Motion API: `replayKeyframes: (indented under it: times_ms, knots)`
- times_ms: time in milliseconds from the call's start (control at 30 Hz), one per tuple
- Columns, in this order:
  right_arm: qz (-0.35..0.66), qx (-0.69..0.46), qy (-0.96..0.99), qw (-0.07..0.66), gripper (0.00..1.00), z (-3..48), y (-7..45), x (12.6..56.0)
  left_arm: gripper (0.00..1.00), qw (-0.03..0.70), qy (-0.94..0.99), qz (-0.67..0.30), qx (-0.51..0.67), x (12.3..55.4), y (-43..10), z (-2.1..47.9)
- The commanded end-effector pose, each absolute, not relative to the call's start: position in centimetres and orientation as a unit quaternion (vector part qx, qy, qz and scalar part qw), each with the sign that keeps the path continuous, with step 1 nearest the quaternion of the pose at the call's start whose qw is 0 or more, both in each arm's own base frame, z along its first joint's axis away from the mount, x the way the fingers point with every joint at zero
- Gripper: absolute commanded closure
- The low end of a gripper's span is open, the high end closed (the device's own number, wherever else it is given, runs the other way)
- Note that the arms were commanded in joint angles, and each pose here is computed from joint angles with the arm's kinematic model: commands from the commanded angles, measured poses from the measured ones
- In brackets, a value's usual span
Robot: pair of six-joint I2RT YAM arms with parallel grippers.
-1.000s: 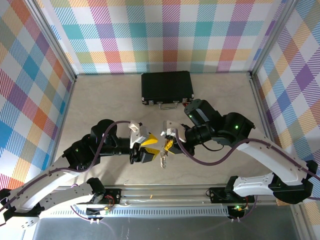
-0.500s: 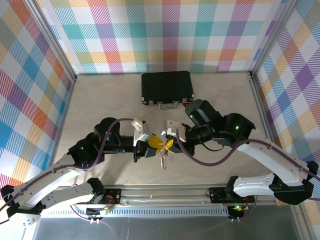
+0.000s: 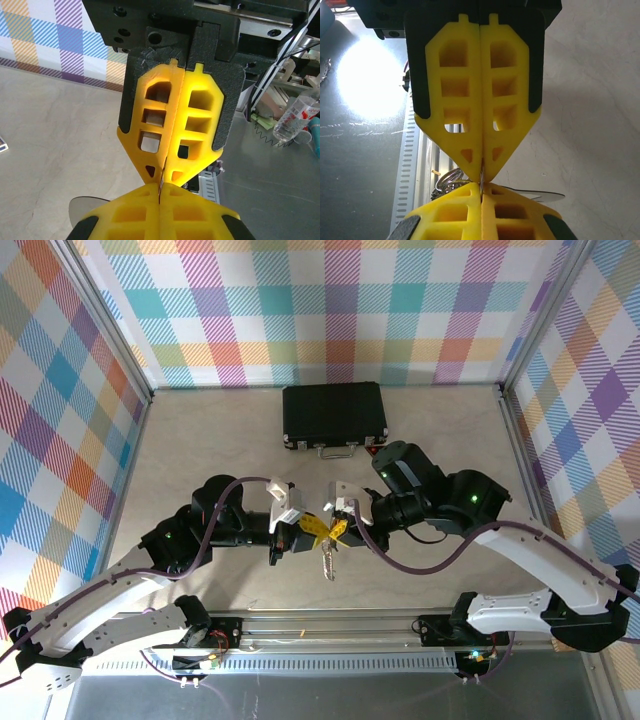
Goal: Put the keys on the keyring
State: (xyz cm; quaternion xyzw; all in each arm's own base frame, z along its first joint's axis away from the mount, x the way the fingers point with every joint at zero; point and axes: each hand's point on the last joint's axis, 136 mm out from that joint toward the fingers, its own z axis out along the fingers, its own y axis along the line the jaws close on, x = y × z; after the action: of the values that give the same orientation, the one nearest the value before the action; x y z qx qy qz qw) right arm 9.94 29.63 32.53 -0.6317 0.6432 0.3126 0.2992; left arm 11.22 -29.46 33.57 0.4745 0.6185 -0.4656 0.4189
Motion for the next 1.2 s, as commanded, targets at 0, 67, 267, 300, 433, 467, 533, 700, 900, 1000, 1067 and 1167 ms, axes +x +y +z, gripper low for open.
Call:
replayKeyframes:
  times_ms: [0,67,267,300,433,467,533,700,900,1000,1067,1167]
  knots:
    - [0.345,-0.643,0.605,0.318,1.00,34.1,30.1,8.8,1.00,0.437,0.605,-0.477,0.464,11.4,-29.6,34.6]
    - [0.349,-0.641,0.603,0.320,1.00,34.3,30.2,8.8,1.00,0.441,0.601,-0.479,0.464,11.2,-29.5,34.8]
    - [0.362,-0.630,0.601,0.334,0.94,35.1,30.3,8.6,1.00,0.462,0.579,-0.490,0.460,10.7,-29.0,36.2]
    - [0.365,-0.625,0.602,0.337,0.89,35.2,30.3,8.6,1.00,0.468,0.573,-0.493,0.459,10.5,-28.8,36.6]
    - [0.377,-0.611,0.600,0.351,0.81,35.8,30.2,8.6,1.00,0.483,0.552,-0.505,0.456,10.0,-28.4,37.9]
    - [0.382,-0.607,0.599,0.354,0.80,36.0,30.3,8.5,1.00,0.485,0.547,-0.508,0.455,9.8,-28.3,38.2]
    - [0.392,-0.602,0.595,0.359,0.78,36.4,30.4,8.4,1.00,0.488,0.540,-0.515,0.453,9.6,-28.3,38.5]
    - [0.410,-0.593,0.591,0.362,0.77,36.7,30.7,8.2,1.00,0.490,0.525,-0.534,0.446,9.3,-28.3,39.0]
    - [0.416,-0.590,0.589,0.363,0.82,36.7,30.8,8.1,1.00,0.488,0.514,-0.549,0.443,8.7,-28.1,39.2]
    - [0.417,-0.591,0.589,0.360,0.92,36.6,30.8,8.1,1.00,0.487,0.512,-0.552,0.442,8.6,-28.0,39.2]
    - [0.416,-0.591,0.589,0.360,1.00,36.7,30.8,8.0,1.00,0.488,0.513,-0.552,0.441,8.7,-28.0,39.2]
    - [0.402,-0.591,0.598,0.363,1.00,36.7,30.4,8.4,1.00,0.488,0.527,-0.535,0.445,9.0,-27.9,38.6]
